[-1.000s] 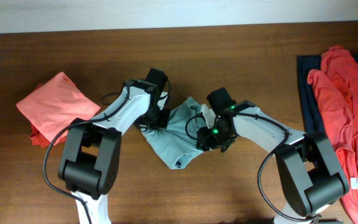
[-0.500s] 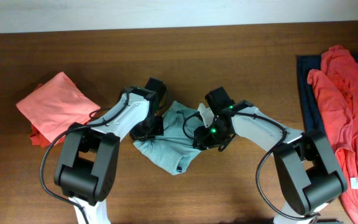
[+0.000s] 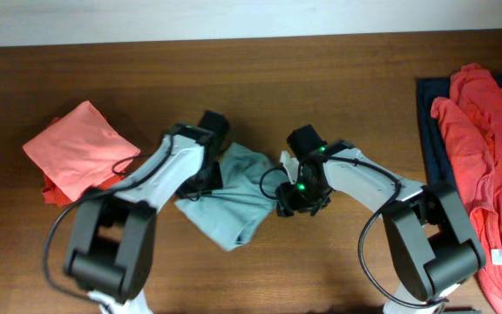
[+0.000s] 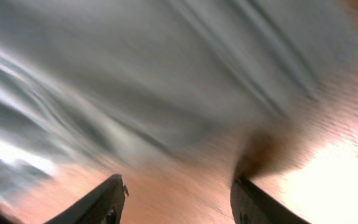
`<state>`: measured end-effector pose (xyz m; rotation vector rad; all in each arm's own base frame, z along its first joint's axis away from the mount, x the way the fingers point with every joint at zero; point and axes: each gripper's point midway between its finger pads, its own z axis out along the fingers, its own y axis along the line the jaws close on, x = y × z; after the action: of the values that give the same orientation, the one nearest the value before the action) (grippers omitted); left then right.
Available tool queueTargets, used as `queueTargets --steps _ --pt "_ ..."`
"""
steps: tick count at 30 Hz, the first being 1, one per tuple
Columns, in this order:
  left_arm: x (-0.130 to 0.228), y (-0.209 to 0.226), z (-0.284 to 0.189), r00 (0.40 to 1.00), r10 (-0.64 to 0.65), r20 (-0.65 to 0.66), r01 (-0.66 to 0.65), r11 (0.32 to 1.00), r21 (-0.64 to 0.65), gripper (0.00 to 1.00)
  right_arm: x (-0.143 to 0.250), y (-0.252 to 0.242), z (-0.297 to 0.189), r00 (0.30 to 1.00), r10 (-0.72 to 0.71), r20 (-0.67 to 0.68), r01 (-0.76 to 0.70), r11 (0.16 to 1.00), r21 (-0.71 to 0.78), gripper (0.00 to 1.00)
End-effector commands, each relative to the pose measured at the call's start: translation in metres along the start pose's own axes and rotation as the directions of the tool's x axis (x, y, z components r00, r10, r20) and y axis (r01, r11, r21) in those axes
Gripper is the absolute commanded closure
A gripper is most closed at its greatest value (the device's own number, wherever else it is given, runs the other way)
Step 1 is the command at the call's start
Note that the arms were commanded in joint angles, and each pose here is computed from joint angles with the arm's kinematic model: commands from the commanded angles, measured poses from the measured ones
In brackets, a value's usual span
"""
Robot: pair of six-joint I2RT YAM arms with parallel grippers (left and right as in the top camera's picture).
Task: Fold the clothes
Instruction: 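Release with the right gripper and carry the bundle left with the left gripper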
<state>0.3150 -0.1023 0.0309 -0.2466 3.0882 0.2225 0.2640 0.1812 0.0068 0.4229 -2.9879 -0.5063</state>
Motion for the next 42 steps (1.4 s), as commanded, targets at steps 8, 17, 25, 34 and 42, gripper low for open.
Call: queueTargets --steps 8,17,25,34,42 --pt "-0.048 -0.026 -0.055 0.869 0.374 0.323 -0.424 0.901 0.098 0.31 -0.034 0.026 -0.135 0.927 -0.115 0.357 0.080 0.991 0.111 0.35" --pt "-0.052 -0.064 0.001 0.734 0.601 0.316 -0.662 0.736 0.141 0.27 -0.017 0.019 -0.138 0.942 -0.102 0.319 0.058 0.987 0.147 0.35" --pt "-0.042 -0.090 0.044 0.692 0.656 0.301 -0.721 0.648 0.244 0.31 -0.015 0.018 -0.138 0.945 -0.099 0.310 0.056 0.988 0.147 0.34" --pt "-0.038 -0.091 0.041 0.699 0.657 0.283 -0.715 0.641 0.278 1.00 -0.014 0.018 -0.137 0.947 -0.099 0.307 0.055 0.987 0.148 0.35" --pt "-0.119 0.004 -0.050 0.796 0.501 0.341 -0.515 0.856 -0.055 1.00 -0.008 0.008 -0.137 0.954 -0.091 0.284 0.035 0.980 0.195 0.34"
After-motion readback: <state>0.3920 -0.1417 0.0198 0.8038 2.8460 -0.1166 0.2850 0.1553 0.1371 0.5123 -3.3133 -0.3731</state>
